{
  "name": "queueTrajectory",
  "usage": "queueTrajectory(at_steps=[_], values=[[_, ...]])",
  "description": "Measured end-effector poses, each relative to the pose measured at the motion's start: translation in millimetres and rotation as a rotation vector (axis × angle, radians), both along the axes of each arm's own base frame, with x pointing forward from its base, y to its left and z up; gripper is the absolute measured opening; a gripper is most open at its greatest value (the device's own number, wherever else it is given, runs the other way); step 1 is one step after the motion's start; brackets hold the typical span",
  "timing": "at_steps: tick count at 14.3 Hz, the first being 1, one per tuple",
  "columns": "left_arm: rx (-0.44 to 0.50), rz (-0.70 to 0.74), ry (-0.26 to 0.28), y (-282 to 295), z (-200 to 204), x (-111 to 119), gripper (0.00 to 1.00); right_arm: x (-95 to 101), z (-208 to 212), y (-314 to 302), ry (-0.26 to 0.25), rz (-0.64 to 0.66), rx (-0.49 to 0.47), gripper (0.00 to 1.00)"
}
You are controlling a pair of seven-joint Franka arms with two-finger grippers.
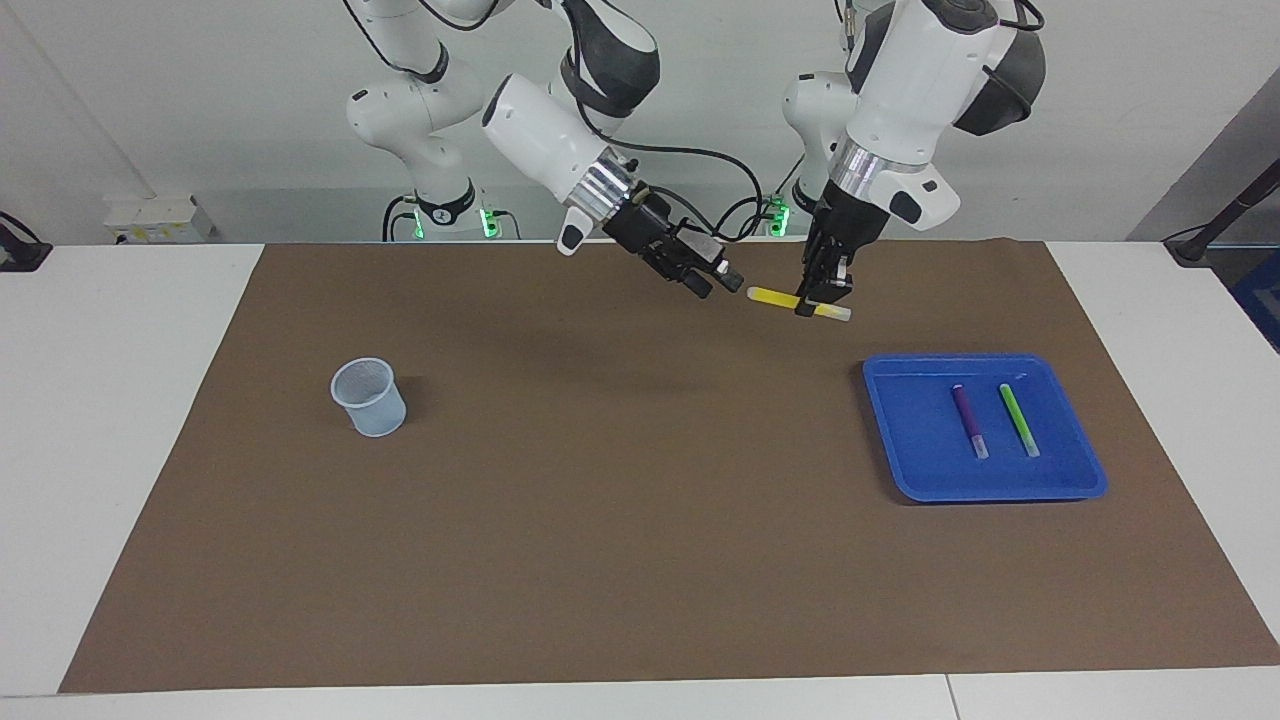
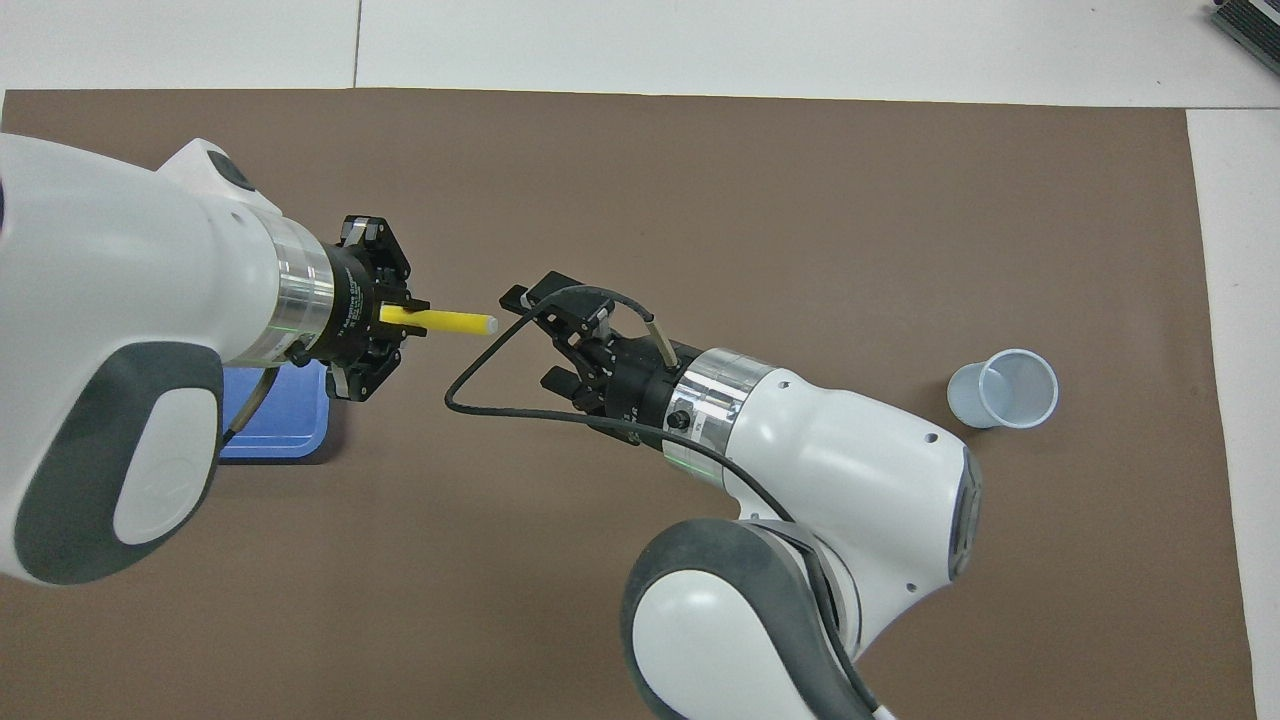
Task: Transfer and insert pens with both arms
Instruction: 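Carry the yellow pen toward the right gripper while the right gripper approaches, then close the right gripper on the yellow pen's free end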
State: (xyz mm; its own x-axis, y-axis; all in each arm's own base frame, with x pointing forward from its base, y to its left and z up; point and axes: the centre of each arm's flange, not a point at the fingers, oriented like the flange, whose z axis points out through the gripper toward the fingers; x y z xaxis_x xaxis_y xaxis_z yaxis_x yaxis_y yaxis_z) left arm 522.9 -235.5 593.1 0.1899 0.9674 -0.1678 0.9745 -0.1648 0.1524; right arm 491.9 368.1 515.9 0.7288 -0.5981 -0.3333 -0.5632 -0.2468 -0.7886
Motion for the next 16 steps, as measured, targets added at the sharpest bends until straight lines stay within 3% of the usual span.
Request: queueTrajectory(at_steps=[2,5,6,10,11,13,15,16], values=[[0.003,0.006,0.012,-5,-4,-6,0.17,-3.8,3,7,-0.004,0.012,0.005,1.00],[0.010,0.006,0.023,-7,-9,-13,0.17,-8.1,7,16,-0.002,0.023,0.015,0.81],[0.010,0.006,0.022,-6,-8,-15,0.17,-8.8,6,18,0.000,0.026,0.015,0.70],[0.008,0.007,0.013,-5,-3,-18,0.17,-7.8,4,19,0.003,0.026,0.014,0.70],[0.009,0.007,0.012,-5,-2,-19,0.17,-7.1,2,20,0.005,0.026,0.012,0.63],[0.009,0.007,0.014,-5,-3,-19,0.17,-5.5,-1,20,0.009,0.024,0.009,0.60],[0.010,0.007,0.014,-4,-3,-20,0.17,-4.7,-1,19,0.006,0.019,0.009,0.42],[0.009,0.007,0.013,-4,-2,-20,0.17,-4.5,0,19,0.004,0.016,0.009,0.40]])
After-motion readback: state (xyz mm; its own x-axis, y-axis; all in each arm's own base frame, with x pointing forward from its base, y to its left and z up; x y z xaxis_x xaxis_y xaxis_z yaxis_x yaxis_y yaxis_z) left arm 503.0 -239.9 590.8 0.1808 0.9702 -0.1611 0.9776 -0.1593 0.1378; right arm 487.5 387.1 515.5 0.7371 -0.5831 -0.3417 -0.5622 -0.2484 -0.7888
